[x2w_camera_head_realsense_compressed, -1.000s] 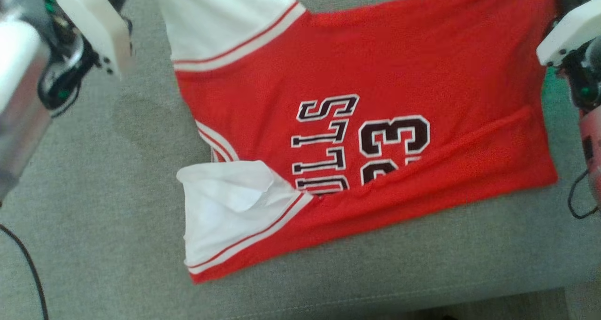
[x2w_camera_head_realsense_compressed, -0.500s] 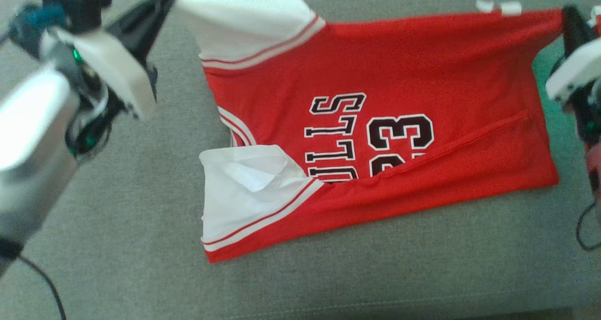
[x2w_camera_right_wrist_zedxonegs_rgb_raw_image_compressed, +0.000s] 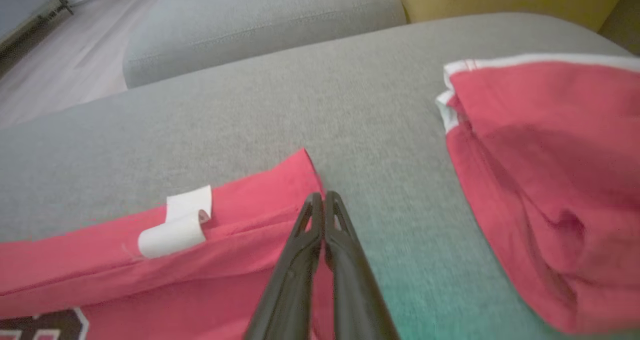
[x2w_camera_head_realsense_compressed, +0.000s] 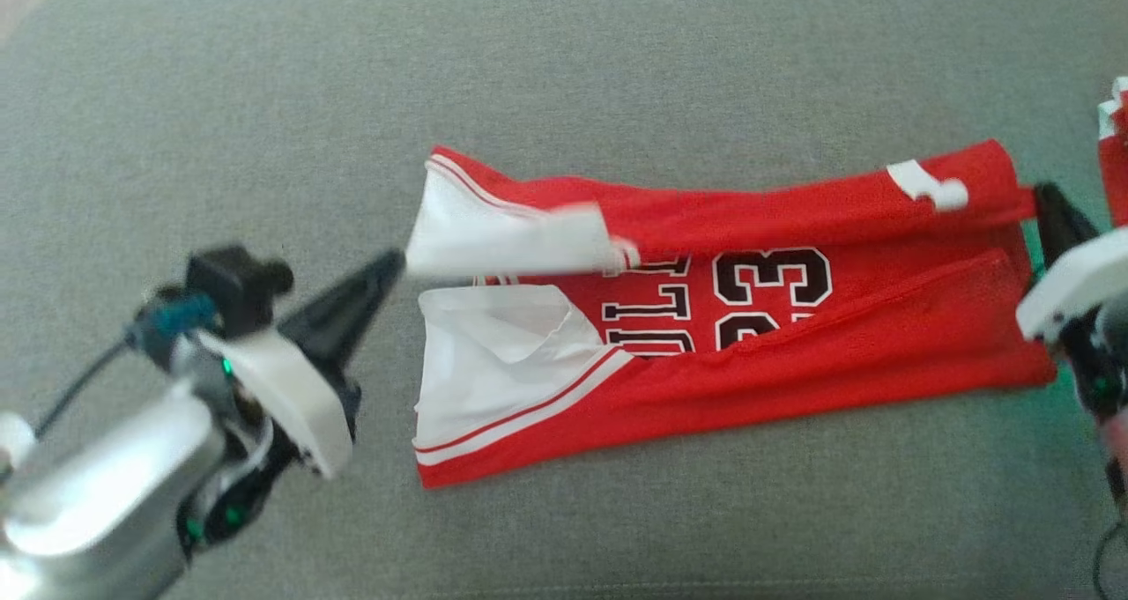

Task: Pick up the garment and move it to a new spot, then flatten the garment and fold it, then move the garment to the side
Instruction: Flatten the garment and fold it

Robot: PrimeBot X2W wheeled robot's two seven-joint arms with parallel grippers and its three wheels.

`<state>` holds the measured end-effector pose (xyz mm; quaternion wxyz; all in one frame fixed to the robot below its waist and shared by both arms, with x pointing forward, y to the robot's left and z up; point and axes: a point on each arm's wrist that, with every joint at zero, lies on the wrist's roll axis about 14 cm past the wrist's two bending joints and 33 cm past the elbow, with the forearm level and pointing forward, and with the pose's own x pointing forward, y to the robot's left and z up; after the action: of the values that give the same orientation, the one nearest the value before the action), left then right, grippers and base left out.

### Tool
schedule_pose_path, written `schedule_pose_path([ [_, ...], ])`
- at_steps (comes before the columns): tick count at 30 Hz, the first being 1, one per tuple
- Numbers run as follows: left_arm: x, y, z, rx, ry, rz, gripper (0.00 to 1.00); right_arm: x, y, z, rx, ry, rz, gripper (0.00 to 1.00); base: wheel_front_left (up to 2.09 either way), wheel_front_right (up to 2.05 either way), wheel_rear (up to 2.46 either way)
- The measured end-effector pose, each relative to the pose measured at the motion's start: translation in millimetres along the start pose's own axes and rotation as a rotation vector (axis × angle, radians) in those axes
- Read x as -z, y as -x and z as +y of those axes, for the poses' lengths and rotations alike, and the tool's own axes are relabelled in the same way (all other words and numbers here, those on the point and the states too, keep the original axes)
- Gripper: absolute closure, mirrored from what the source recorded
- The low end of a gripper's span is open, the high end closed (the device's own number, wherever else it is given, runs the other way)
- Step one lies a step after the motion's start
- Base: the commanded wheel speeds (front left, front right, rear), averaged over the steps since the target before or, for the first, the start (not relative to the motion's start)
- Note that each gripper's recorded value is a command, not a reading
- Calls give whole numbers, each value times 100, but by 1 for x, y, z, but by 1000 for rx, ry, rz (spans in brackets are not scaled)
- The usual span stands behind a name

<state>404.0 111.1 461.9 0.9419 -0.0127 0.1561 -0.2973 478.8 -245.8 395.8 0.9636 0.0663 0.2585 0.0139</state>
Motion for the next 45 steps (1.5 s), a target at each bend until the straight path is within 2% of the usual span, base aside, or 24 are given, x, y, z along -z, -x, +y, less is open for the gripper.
schedule_pose_path([
  [8, 26, 13, -15, 0, 53, 59, 100, 32, 11, -4, 7, -12, 86, 100, 0, 0, 0],
  [9, 28, 13, -17, 1, 57, 65, 100, 35, 12, -4, 6, -14, 97, 68, 0, 0, 0],
  [10, 31, 13, -18, -1, 63, 66, 95, 37, 13, -4, 5, -14, 106, 0, 0, 0, 0],
  [12, 37, 12, -16, -23, 73, 67, 6, 34, 15, -6, 13, -31, 79, 0, 0, 0, 0],
  [13, 39, 11, -14, -40, 72, 63, 0, 31, 16, -8, 19, -39, 62, 0, 0, 0, 0],
  [18, 29, 11, -10, -139, 84, -18, 0, 17, 32, -5, 24, -71, -66, 0, 0, 0, 0],
  [23, 9, 20, -16, -254, 104, -132, 0, 38, 62, 3, 27, -93, -109, 0, 0, 0, 0],
  [31, 9, 66, -26, -456, 212, -265, 0, 53, 105, 19, 20, -112, -190, 0, 0, 0, 0],
  [34, 12, 83, -30, -512, 218, -295, 0, 58, 118, 21, 23, -124, -214, 0, 0, 0, 0],
  [39, 23, 98, -44, -518, 199, -303, 0, 73, 126, 22, 27, -137, -190, 0, 0, 0, 0],
  [45, 18, 104, -50, -522, 145, -333, 0, 72, 118, 29, 12, -146, -160, 0, 0, 0, 0],
])
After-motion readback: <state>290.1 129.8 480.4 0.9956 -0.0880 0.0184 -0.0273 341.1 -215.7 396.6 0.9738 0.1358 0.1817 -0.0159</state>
